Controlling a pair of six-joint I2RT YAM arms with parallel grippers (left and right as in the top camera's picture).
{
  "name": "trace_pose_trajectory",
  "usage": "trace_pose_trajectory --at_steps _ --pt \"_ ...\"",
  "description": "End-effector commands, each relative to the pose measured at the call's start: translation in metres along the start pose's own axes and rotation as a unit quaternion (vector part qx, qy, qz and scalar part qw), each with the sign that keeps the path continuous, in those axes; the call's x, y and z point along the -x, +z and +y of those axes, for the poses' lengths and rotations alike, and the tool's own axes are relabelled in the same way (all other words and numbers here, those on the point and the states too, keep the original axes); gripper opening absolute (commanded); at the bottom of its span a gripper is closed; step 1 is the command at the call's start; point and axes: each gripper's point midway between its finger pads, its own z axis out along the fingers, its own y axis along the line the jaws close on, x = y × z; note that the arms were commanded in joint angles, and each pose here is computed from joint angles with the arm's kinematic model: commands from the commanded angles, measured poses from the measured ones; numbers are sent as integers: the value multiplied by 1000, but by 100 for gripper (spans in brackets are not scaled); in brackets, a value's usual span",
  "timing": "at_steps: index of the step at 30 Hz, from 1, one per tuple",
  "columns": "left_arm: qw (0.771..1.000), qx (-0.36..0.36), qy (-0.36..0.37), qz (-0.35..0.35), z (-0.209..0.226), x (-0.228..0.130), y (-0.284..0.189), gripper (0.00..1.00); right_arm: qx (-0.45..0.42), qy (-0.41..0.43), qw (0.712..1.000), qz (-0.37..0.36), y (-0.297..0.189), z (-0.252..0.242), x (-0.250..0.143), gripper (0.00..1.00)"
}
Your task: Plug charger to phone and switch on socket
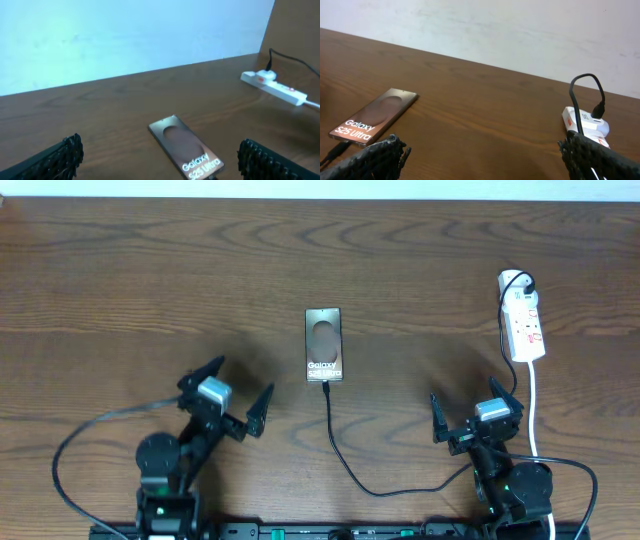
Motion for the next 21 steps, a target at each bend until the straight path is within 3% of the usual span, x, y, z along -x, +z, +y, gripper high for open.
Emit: trace_pose_trajectory --at_steps 1,13,21 --pt "999 32 10 -11 6 -3 -9 100 -3 -5 1000 1 0 -1 -1 99" --pt "987 156 -13 48 37 -37 -37 100 -3 -5 1000 1 0 -1 -1 99" --pt "970 240 -8 46 64 -37 -50 100 -3 -5 1000 1 0 -1 -1 99"
